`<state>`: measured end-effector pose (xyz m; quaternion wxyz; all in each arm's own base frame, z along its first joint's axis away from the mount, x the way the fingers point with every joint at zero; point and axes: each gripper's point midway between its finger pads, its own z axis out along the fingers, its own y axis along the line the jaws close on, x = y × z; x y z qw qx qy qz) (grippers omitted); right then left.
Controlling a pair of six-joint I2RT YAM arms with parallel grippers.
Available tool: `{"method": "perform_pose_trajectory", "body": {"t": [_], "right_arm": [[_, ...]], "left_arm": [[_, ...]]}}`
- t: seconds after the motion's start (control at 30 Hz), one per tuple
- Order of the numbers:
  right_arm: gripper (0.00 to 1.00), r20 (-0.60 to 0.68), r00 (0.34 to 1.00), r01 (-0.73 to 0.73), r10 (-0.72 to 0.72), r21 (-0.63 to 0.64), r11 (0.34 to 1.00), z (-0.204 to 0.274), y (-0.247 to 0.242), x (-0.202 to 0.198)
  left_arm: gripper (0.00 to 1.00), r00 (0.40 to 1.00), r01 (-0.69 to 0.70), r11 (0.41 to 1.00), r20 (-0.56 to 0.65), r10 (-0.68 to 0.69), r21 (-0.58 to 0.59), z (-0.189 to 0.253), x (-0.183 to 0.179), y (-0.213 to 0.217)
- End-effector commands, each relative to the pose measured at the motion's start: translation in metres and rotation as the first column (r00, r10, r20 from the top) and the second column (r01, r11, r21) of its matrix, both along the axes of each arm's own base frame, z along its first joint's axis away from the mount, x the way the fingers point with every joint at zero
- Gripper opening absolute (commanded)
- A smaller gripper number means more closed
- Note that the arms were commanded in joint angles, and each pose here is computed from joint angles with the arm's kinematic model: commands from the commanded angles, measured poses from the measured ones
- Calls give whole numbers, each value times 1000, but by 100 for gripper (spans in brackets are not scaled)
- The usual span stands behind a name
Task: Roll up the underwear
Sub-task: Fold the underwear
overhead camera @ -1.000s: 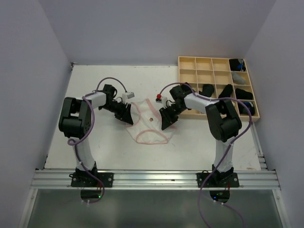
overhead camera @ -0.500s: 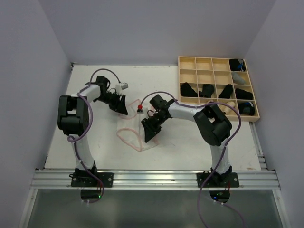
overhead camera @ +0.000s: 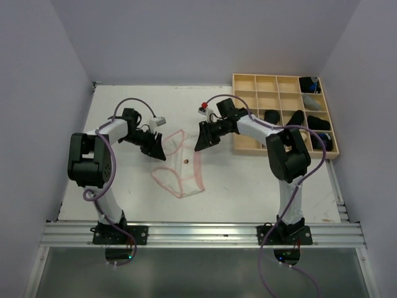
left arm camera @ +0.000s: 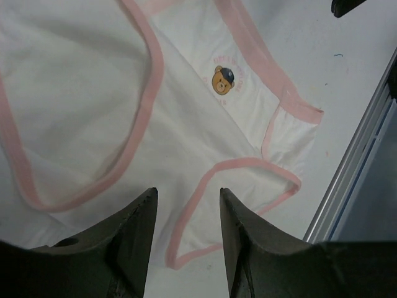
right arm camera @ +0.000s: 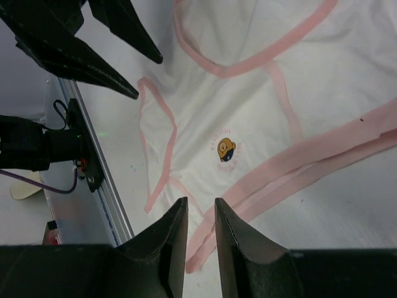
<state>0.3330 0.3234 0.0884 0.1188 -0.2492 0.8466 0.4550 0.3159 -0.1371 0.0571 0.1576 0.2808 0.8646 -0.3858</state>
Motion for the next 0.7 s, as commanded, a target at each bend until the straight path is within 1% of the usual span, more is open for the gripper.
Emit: {"method": "perform_pose_trajectory", "body": {"t": [0.0, 0.1, 0.17, 0.23, 0.27, 0.4, 0.57, 0.67], "right_arm": [[28, -41, 999, 20, -18, 32, 999, -7, 21, 1], [27, -62, 997, 39, -37, 29, 999, -21, 23, 4], [27, -102, 994, 48, -48, -8, 999, -40, 19, 1], [27, -118, 991, 58, -63, -42, 997, -53, 15, -1], [27, -105, 993, 49, -55, -57, 997, -58, 12, -2], [24, -74, 996, 44, -59, -192, 980, -79, -11, -2], [23, -45, 997, 45, -57, -229, 972, -72, -25, -1], [22, -9, 999, 38, -41, -186, 982, -49, -20, 2]], "left_arm": [[48, 996, -90, 996, 0, 90, -8, -6, 5, 8], [48, 988, -153, 988, -17, 153, 16, -20, 10, 18], [48, 976, -218, 976, -26, 218, 18, -25, 16, 29], [48, 967, -249, 968, -45, 251, 32, -32, 20, 36], [48, 964, -260, 965, -43, 262, 43, -35, 22, 41], [48, 960, -267, 962, -74, 270, 51, -42, 19, 48], [48, 960, -269, 961, -69, 273, 63, -44, 22, 53], [48, 965, -255, 966, -57, 257, 38, -36, 23, 50]]}}
